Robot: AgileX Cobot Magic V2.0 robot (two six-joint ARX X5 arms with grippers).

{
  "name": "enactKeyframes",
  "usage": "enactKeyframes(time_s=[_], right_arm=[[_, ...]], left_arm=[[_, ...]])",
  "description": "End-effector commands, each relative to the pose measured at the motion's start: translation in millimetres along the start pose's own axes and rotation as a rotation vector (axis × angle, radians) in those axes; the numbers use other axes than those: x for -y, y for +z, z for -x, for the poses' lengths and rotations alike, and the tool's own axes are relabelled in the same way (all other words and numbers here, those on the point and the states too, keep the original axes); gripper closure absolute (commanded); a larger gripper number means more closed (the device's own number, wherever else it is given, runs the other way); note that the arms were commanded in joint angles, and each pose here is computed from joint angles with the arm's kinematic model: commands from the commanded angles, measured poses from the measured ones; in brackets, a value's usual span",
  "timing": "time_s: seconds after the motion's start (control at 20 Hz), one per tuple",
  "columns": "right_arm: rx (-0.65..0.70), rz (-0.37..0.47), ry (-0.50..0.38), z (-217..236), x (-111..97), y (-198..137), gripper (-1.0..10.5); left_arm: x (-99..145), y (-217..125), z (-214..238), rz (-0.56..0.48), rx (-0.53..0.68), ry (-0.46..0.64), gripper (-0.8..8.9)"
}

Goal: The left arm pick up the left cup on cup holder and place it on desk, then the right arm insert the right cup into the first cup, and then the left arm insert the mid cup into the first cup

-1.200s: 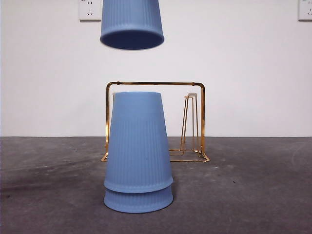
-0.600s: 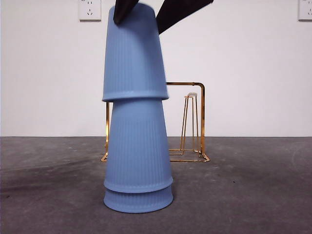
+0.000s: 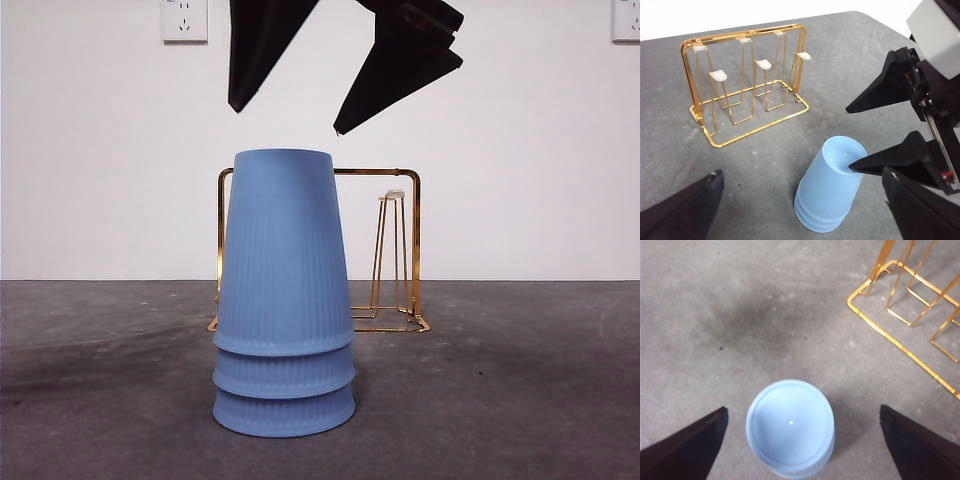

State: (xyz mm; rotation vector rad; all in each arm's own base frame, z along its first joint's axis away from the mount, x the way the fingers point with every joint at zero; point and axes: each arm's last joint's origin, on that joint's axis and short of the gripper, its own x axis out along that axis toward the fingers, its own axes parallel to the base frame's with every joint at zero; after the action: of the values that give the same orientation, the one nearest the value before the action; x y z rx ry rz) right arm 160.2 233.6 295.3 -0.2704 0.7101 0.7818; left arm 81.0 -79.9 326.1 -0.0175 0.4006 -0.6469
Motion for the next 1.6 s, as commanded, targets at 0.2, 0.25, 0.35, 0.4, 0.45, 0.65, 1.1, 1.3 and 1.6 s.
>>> enactKeyframes(time_s=[0.2,0.25,0.35,0.4,0.45,0.65,1.1,1.3,1.6], right_arm=[[0.1,-0.016,-0.039,29,1,7,4.5],[0.118,-0.02,-0.067,43,4,6,4.5],[0.124,-0.03,-0.14,72,10,-2,4.5],[0.122,-0.039,-0.178,87,14,-8,4.6],[0.121,-0.043,-0.208,101,17,-14,4.6],[0.184,-0.139,-0.229,141,28,-48,4.6],[0.234,-0.294,-0.059,145,34,-114,5.4],[0.233,-0.293,-0.061,144,34,-114,8.1],[0.238,-0.294,-0.067,145,34,-114,9.4]], left_arm=[[1,3,1,-0.001,0.014,-0.008,3.22],[1,3,1,0.0,0.014,-0.008,3.22],[1,3,1,0.0,0.014,-0.008,3.22],[1,3,1,0.0,0.014,-0.008,3.22],[1,3,1,0.0,0.012,-0.008,3.22],[1,2,1,-0.001,0.008,-0.007,3.22],[1,2,0,-0.001,0.006,-0.007,3.22],[1,1,0,0.003,-0.001,-0.006,5.93],[1,0,0,0.001,-0.013,-0.003,7.93]])
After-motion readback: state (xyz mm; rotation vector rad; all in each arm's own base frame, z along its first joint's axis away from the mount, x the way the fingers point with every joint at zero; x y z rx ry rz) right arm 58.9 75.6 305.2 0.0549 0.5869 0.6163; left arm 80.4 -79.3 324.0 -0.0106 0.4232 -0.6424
